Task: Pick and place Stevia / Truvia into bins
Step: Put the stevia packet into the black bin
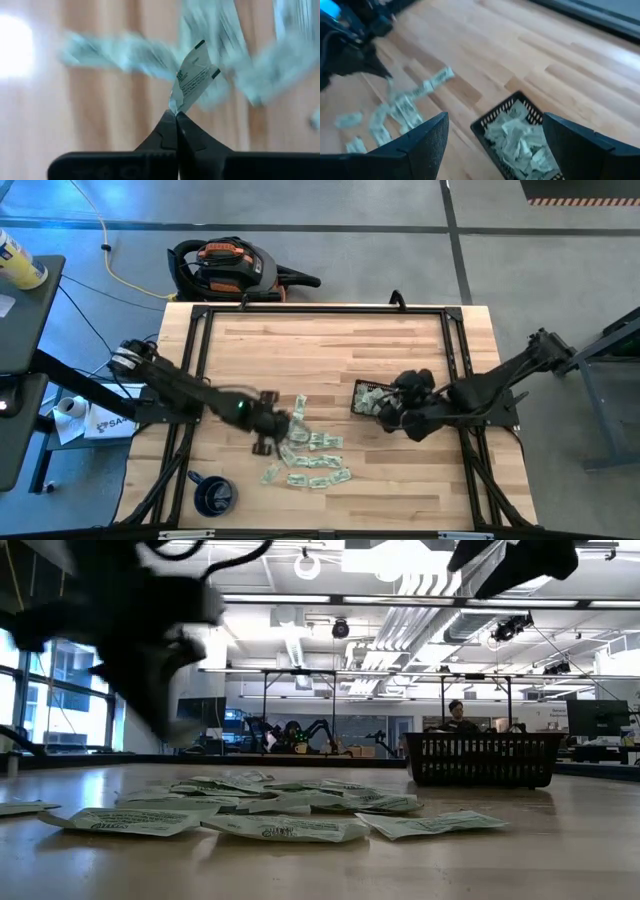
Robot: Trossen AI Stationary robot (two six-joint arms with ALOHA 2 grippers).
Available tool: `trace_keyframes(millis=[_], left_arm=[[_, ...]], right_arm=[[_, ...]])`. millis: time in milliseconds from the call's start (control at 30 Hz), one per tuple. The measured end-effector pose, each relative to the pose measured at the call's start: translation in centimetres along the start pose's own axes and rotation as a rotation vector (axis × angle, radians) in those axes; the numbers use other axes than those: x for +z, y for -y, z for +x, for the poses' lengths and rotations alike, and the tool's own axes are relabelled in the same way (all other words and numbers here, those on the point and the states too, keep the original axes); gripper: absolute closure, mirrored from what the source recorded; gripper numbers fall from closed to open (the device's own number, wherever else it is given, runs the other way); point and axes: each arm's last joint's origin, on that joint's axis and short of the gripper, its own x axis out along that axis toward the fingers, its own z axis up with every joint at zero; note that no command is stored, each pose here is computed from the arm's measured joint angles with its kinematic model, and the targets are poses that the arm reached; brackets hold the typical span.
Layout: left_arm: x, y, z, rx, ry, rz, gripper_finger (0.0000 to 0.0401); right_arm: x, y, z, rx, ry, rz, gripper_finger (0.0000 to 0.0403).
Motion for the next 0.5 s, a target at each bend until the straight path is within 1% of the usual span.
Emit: trace_keyframes(millis=[33,133,233,267,333,400,500], left_arm=[[0.8,-0.9,-0.1,0.006,0.037,-0.021,0.038],[3.9,-3.8,-0.6,0.024,0.209,-0.124,0.0377],[7.4,-7.2,-0.8,0.013,0.434,-0.231,0.0375],[8.3,-8.2,-0.6,0.006,0.473,-0.257,0.0377],[10.6,-10.1,-0.1,0.002,0.551,-0.301,0.0379],[12.7,-11.7,0.5,0.001,0.569,-0.315,0.0379],[16.3,-12.7,2.2,-0.035,0.587,-0.274,0.0377]], right_arm=[[0.3,0.3,-0.4,0.007,0.017,0.013,0.0091],[1.1,1.1,-1.4,0.022,0.057,0.037,0.0091],[1.4,2.3,-2.1,0.004,0.054,0.013,0.0091],[1.4,2.7,-2.2,-0.014,0.039,0.005,0.0091],[1.3,3.7,-2.4,-0.051,-0.025,-0.008,0.0091],[1.0,4.4,-2.5,-0.09,-0.087,-0.019,0.0091],[0.7,5.0,-2.7,-0.125,-0.143,-0.042,0.0091]])
